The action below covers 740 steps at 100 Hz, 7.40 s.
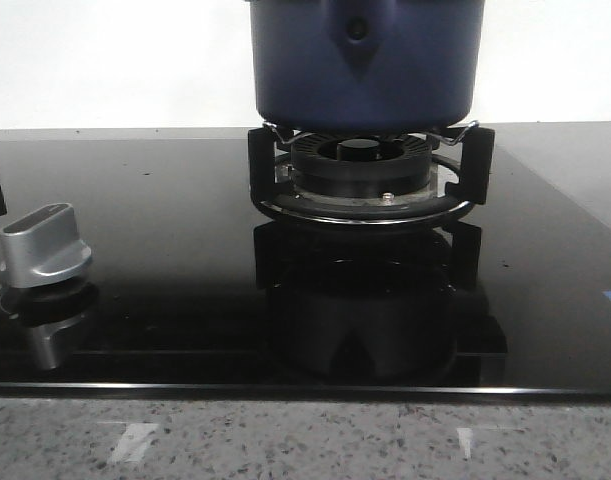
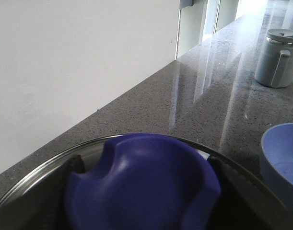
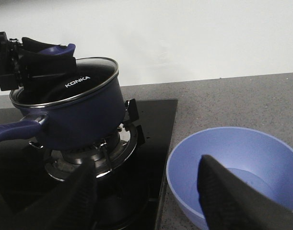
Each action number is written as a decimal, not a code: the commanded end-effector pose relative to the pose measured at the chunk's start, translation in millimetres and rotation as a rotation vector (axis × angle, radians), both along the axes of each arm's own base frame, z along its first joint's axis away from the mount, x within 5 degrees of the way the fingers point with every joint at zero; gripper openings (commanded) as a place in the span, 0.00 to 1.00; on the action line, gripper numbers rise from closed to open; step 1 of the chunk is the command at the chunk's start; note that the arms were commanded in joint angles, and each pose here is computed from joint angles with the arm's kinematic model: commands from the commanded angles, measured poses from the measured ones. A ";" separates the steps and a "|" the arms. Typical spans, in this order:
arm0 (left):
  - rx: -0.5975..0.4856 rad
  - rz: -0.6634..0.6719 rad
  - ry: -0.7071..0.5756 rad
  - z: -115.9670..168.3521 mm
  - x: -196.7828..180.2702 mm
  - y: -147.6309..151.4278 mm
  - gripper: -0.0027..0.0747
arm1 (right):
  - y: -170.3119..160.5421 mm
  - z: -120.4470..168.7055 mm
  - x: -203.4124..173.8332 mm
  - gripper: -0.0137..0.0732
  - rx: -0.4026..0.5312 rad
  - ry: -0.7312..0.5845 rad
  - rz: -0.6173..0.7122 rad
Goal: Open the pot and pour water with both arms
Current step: 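Grasp the blue lid knob with the left gripper and lift the lid, then reach the right gripper down and grasp the light blue bowl's rim, then lift the water bowl with the right gripper over the open pot, then tilt the bowl with the right gripper, pouring water into the pot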
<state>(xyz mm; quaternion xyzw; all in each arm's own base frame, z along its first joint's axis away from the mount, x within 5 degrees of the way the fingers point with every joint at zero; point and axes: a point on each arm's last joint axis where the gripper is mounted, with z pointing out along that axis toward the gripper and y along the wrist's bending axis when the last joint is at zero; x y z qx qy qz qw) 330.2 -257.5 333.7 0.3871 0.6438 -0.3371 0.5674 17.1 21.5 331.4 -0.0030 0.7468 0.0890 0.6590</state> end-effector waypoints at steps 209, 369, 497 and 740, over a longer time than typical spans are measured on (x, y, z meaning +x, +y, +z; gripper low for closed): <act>-0.105 0.142 -0.057 76.7 -144.5 153.1 0.47 | -23.9 80.8 118.9 0.63 0.246 0.382 -0.164; -0.178 0.124 -0.077 81.5 -157.5 151.1 0.47 | -93.0 -29.3 191.2 0.51 0.334 1.052 -0.479; -0.177 0.124 -0.076 81.2 -157.1 151.0 0.47 | -59.3 101.2 213.5 0.08 0.251 0.741 -0.208; -0.175 0.200 -0.077 81.0 -151.5 155.1 0.47 | 96.3 151.2 311.1 0.10 -0.766 0.181 -0.227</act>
